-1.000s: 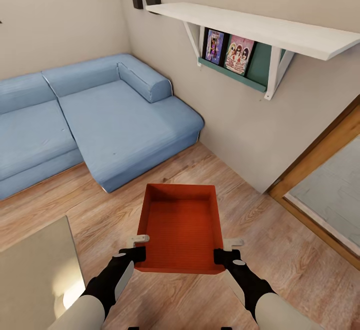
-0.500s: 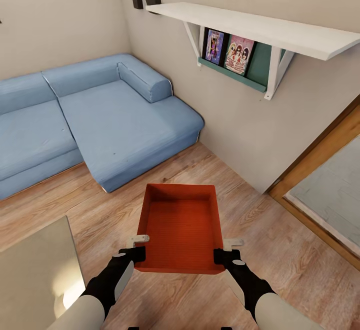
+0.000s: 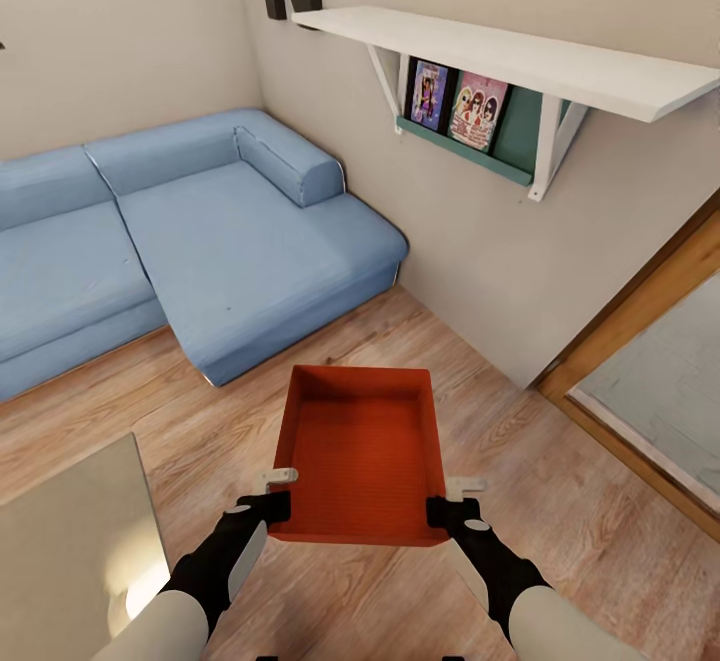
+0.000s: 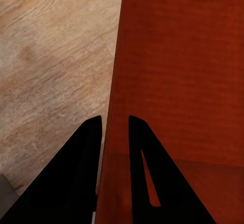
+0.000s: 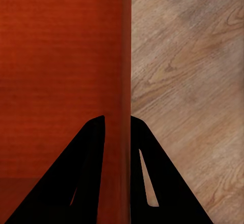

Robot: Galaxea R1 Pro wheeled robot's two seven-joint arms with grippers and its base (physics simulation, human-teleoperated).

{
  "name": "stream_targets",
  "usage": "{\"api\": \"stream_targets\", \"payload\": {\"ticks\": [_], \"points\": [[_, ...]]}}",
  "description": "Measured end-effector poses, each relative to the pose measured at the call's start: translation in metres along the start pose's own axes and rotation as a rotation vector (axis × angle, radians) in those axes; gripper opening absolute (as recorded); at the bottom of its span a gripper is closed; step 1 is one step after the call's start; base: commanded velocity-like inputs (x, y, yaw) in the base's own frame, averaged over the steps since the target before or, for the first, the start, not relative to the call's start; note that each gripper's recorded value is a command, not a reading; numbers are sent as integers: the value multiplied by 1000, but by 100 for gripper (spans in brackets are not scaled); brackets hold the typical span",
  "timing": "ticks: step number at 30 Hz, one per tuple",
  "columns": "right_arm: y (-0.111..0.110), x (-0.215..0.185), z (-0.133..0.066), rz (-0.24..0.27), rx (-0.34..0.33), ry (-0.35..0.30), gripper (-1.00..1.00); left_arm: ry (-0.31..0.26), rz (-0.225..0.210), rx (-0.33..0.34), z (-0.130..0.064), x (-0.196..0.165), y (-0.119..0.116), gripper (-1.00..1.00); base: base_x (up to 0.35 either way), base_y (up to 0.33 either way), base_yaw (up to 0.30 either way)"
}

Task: Move the two storage containers from the living room to the garage. In the garage, place one container on the floor and stack the other container on top of it (either order is fine).

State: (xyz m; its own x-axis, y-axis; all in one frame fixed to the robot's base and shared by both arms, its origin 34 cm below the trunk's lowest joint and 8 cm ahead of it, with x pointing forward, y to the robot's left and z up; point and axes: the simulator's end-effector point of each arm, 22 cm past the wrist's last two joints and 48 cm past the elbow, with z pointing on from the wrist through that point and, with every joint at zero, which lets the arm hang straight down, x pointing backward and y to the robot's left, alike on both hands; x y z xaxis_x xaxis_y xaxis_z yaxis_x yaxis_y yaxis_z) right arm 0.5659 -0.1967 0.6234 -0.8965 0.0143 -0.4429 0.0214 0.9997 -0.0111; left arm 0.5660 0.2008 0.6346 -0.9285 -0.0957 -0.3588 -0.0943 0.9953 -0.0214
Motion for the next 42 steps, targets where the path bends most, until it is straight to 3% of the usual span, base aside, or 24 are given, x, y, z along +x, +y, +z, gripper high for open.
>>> {"api": "stream_targets", "payload": {"ticks": [42], "points": [[0,-35,-17,0,-1,-66,-100,-66,-3,6,-21,-33,-3,-100,0,0,0]]}}
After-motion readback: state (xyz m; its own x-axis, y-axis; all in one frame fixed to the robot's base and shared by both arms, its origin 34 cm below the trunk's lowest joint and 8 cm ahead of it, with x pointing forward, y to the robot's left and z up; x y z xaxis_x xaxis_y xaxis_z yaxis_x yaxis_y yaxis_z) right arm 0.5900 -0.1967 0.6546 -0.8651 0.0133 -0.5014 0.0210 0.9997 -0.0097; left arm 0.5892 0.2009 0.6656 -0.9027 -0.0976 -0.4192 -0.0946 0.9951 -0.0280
